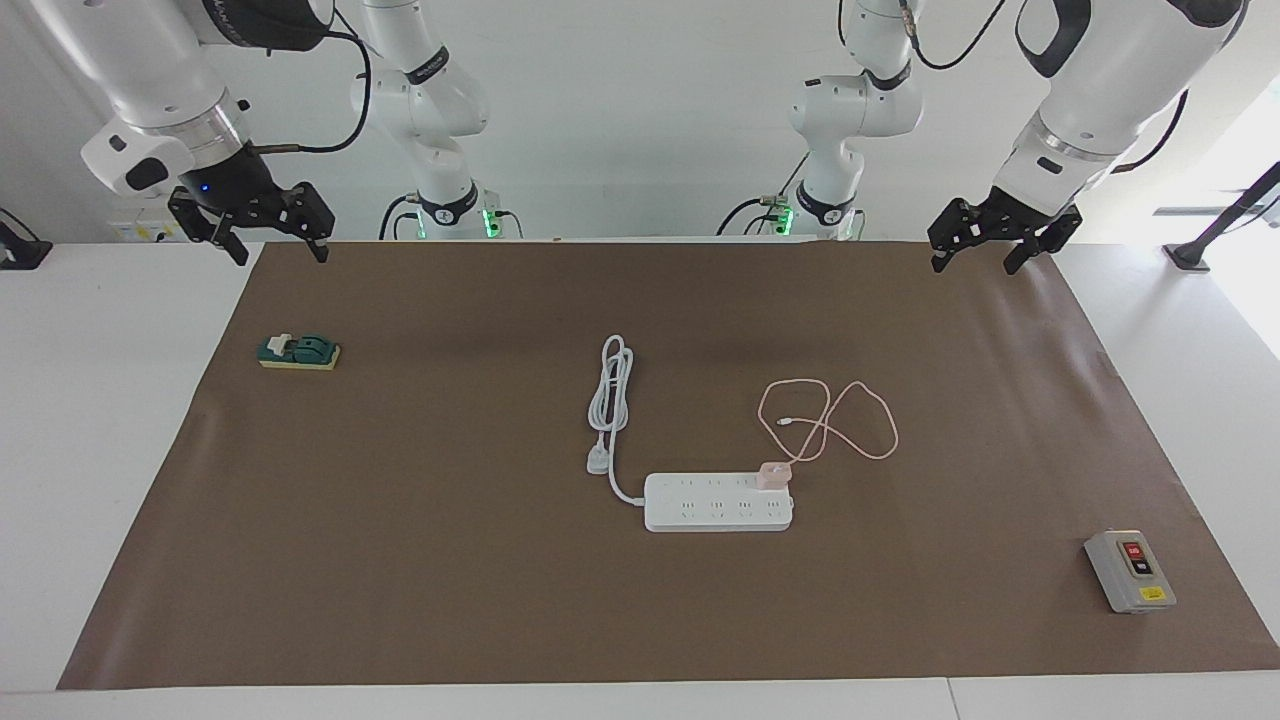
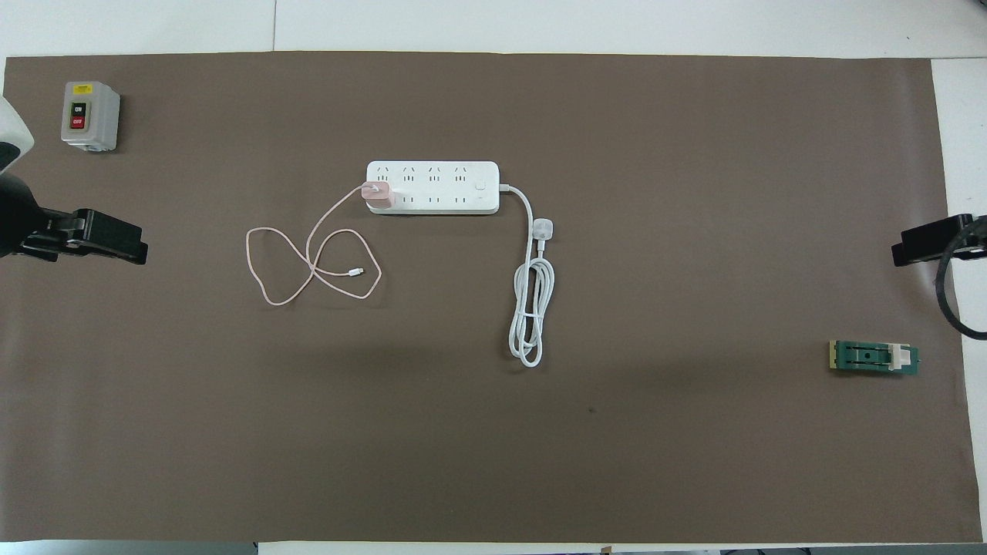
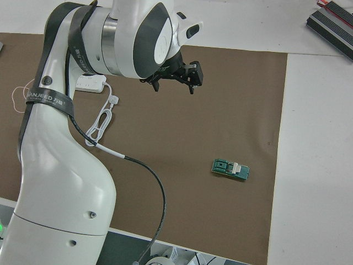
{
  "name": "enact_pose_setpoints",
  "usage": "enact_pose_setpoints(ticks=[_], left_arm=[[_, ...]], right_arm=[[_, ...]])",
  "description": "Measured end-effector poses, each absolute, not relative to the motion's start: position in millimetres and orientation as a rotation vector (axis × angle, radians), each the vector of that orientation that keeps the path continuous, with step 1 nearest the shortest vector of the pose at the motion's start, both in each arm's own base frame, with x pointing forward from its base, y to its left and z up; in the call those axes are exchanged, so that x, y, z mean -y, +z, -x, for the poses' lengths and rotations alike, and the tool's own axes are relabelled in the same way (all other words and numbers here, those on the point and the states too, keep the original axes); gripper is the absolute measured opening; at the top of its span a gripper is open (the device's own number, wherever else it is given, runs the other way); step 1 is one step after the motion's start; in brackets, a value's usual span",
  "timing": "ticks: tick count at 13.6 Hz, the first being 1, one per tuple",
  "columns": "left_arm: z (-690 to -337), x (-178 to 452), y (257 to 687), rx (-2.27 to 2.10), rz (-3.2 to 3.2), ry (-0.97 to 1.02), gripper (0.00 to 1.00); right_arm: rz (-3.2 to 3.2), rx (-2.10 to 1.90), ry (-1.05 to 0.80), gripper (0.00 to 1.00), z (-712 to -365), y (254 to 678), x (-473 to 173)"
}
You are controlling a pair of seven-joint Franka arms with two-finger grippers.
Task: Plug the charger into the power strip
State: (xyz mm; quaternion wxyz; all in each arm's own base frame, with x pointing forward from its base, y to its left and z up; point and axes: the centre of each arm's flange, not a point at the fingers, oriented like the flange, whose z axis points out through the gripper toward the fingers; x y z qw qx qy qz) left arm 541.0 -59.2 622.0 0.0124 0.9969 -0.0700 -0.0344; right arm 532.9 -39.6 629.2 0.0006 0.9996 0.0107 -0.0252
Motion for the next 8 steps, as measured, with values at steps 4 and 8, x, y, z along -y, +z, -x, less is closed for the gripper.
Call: enact_pose_setpoints(ticks=[4, 8], left_arm=[[-540.8, 59.1, 621.6, 0.273, -3.102, -0.109, 1.00], [-540.8, 59.0, 621.7, 0.273, -3.102, -0.109, 1.00]], right_arm=[[-3.139, -0.034, -0.079, 1.00, -532.9, 629.2, 39.6], [-3.139, -0.034, -0.079, 1.00, -532.9, 629.2, 39.6]])
